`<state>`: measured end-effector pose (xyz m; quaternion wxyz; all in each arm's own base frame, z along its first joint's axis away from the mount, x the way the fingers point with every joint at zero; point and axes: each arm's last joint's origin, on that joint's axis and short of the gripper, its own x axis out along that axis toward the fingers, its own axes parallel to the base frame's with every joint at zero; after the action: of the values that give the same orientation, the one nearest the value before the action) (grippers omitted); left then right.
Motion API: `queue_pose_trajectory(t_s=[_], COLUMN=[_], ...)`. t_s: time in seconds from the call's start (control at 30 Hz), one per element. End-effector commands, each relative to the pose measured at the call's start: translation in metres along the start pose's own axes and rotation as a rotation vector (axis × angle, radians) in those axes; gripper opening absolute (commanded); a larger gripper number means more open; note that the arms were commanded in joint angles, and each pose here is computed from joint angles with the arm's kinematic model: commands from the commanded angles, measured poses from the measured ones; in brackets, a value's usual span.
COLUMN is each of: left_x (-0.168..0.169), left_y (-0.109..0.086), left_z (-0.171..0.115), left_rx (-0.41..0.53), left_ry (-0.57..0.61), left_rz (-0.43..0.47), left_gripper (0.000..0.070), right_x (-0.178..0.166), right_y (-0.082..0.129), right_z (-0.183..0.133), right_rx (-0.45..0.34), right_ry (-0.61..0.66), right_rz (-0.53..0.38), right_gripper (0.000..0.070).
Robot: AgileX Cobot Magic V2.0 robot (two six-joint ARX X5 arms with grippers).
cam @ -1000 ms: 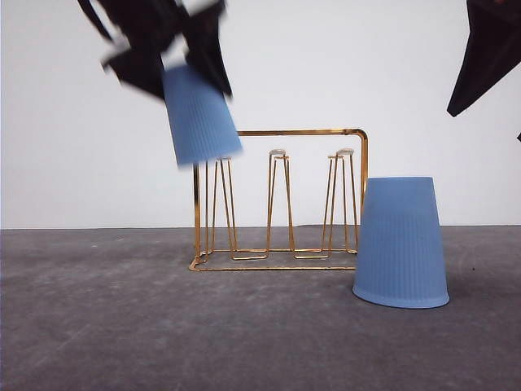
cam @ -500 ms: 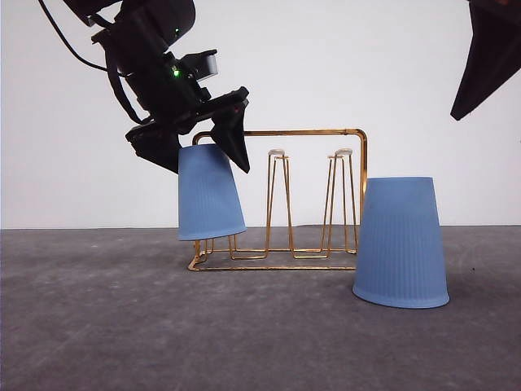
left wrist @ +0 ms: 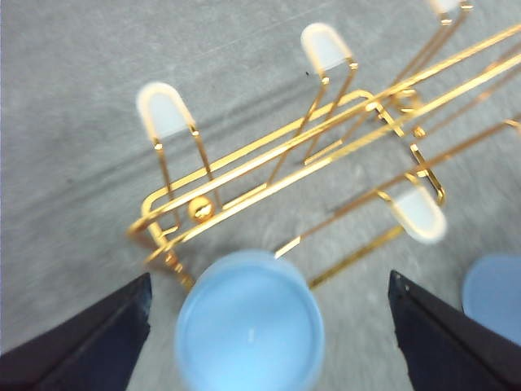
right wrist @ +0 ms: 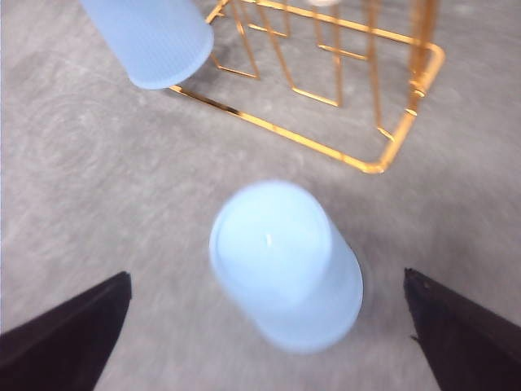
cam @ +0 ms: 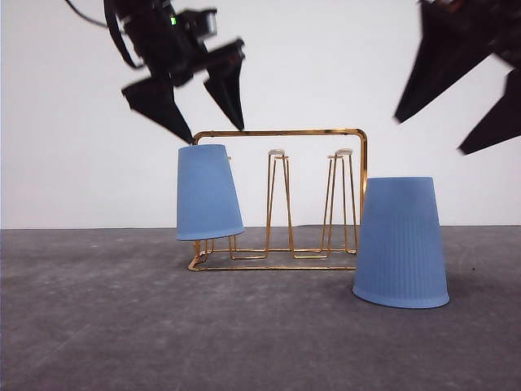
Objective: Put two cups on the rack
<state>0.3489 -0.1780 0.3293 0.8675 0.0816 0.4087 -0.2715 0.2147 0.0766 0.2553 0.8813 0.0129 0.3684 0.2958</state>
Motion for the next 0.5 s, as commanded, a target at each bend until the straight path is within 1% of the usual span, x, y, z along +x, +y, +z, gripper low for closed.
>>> queue_pose_trajectory(t_s=[0.0,0.1,0.3,0.37,0.4,0.47], left_x=[-0.015,-0.036,-0.075,-0.088,-0.092,-0.101], left_y=[-0.003,0.001,0.011,0.016,0.018,0.022], left_z=[0.004,0.001,-0.008,-0.016,-0.021,-0.034], left_rx=[0.040,0.038,0.003,-0.010,-0.017,-0.035], left_ry=[-0.012,-0.009,-0.005,-0.013,-0.018,-0.021], left_rz=[-0.005,0.005,0.037,0.053,0.060,0.082], left_gripper=[0.0556,0.0554,0.0550,0.0544,0.0537,0.0486], right_x=[0.007,0.025,0.055,0.063,0.066,0.073], right_y=[0.001,-0.001,-0.007,-0.009,-0.010,-0.012], right_z=[0.006,0.007,0.003,0.001,0.000,-0.002], right_rx=[0.001,0.003,0.013,0.019,0.020,0.023], right_ry=[-0.008,0.006,0.054,0.074,0.083,0.100], right_rz=[-0.004,0.004,-0.023,-0.025,-0.025,-0.023], right_gripper=[0.0700,0.0700,0.0700,0.0700,0.0700,0.0700])
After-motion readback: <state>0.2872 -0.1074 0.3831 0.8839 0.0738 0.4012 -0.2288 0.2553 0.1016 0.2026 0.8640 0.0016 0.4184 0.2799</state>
